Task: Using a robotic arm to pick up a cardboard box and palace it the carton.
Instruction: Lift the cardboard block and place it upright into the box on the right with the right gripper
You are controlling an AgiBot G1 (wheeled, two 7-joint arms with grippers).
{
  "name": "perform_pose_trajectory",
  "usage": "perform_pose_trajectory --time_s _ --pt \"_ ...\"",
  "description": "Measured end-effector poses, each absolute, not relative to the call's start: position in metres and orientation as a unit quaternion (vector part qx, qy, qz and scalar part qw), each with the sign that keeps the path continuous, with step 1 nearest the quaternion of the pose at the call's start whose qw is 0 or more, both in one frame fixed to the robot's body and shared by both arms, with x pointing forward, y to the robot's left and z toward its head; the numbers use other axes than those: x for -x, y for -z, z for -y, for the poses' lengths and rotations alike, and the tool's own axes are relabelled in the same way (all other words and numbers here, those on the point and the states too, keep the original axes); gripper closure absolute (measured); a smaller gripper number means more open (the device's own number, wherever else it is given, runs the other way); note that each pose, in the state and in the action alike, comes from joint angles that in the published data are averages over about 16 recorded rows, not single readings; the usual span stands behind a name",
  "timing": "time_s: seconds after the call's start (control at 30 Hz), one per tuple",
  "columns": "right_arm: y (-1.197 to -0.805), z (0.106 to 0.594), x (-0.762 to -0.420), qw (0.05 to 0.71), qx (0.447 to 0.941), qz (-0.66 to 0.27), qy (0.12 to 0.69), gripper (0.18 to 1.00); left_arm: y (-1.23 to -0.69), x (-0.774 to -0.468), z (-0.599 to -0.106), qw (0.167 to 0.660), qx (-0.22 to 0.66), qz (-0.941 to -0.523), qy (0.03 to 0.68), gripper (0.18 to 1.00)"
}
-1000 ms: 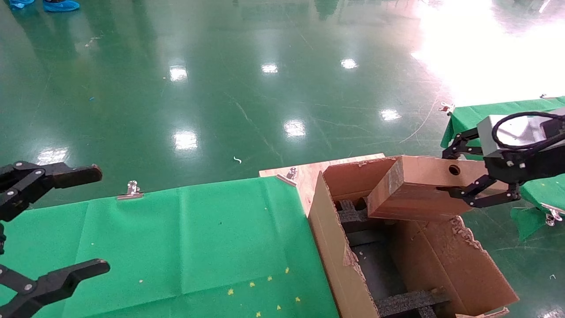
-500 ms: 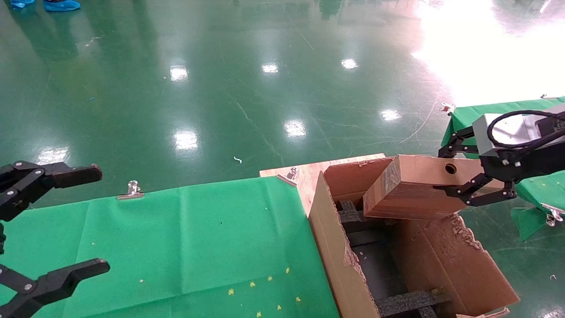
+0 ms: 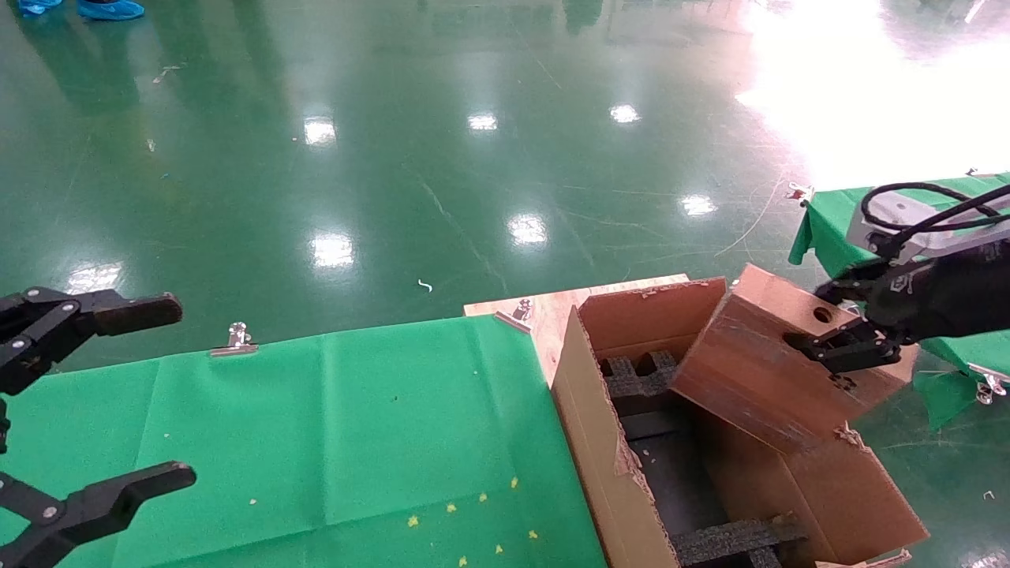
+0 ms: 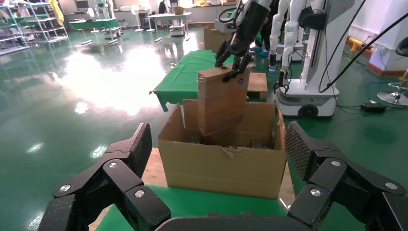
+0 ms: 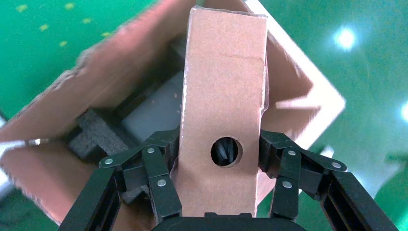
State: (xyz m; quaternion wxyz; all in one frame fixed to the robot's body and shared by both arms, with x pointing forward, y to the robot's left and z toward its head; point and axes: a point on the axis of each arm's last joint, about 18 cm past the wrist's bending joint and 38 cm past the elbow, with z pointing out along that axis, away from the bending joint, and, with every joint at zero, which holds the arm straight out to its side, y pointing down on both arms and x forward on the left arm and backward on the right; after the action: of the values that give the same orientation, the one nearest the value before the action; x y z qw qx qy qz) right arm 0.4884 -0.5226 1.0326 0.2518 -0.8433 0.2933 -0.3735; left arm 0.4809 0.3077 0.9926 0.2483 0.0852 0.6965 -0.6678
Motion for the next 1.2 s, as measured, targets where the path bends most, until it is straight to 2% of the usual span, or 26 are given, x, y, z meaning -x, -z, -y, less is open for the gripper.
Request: perform_pose_trajectory --time_s 0.37,0.7,0.93,1.2 --pt "-1.007 0.529 -0.477 0.267 0.752 -0.475 0.372 0.781 -0.993 -0.481 -0.308 0.248 -0.085 -0.697 0.668 0.184" --pt "-0.998 0.537 -0.479 0.266 0.677 -0.569 0.383 0.784 -0.993 -0.481 -0.308 0.248 -0.085 -0.697 0.668 0.184" --pt "-0.992 0.533 -0.486 0.272 0.659 -0.597 0.368 0.787 -0.993 -0.481 -0.308 0.248 -0.085 -0.697 0.668 0.184" --pt "-0.981 0.520 -0.492 0.274 0.660 -0.615 0.332 0.792 -0.993 -0.481 -0.308 0.248 -0.085 -0.697 0.668 0.184"
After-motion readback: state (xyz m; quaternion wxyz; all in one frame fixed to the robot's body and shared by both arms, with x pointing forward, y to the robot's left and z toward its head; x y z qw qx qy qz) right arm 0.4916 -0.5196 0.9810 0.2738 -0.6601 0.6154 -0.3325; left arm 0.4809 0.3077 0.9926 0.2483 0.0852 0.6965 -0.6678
